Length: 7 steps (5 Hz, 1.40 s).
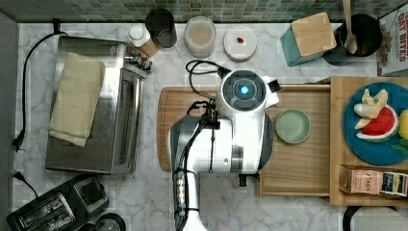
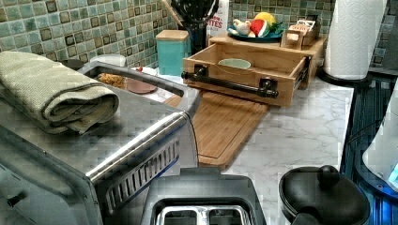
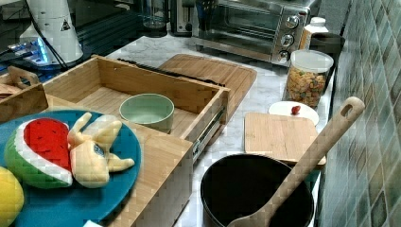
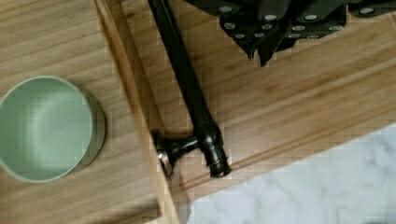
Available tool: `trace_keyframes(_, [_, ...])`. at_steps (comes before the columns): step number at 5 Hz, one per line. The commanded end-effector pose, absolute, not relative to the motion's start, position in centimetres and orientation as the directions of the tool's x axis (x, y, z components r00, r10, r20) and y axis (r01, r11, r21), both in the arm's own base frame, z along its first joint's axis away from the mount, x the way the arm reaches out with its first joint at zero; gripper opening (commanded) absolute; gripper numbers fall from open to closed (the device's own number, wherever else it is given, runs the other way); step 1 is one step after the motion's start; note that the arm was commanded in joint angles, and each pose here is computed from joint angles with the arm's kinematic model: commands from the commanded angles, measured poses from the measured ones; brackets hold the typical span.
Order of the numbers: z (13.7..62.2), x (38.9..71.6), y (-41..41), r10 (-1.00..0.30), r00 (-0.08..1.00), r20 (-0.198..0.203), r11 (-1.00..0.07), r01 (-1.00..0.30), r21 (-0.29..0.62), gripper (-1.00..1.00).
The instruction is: Close the drawer.
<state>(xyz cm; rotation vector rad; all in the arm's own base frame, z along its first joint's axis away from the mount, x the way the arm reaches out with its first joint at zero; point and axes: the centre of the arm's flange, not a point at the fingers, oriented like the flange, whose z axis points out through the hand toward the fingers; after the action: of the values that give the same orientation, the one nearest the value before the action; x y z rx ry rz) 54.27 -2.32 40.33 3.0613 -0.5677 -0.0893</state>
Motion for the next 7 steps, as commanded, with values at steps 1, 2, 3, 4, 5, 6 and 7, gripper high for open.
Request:
trace_keyframes(1, [40.4,50.8,4.1,-0.044,0.998,0.034,-0.997,-0.046,0.067,-1.00])
trace_keyframes(2, [39.0,50.6,5.2,0.021,0.999,0.050,-0.991,0.014,0.131,-1.00])
trace_keyframes(3, [37.6,50.1,6.7,0.035,0.998,0.058,-0.985,0.024,0.173,-1.00])
trace_keyframes(4, [35.8,49.8,6.9,0.028,0.995,0.096,-0.982,0.009,0.188,-1.00])
trace_keyframes(5, [34.0,51.3,5.9,0.002,1.000,0.004,-0.976,0.002,0.217,-1.00])
trace_keyframes(6, [31.9,52.2,4.2,-0.003,0.999,-0.052,-0.978,0.008,0.210,-1.00])
trace_keyframes(7, [29.8,51.4,3.8,-0.022,0.997,-0.071,-0.974,-0.006,0.226,-1.00])
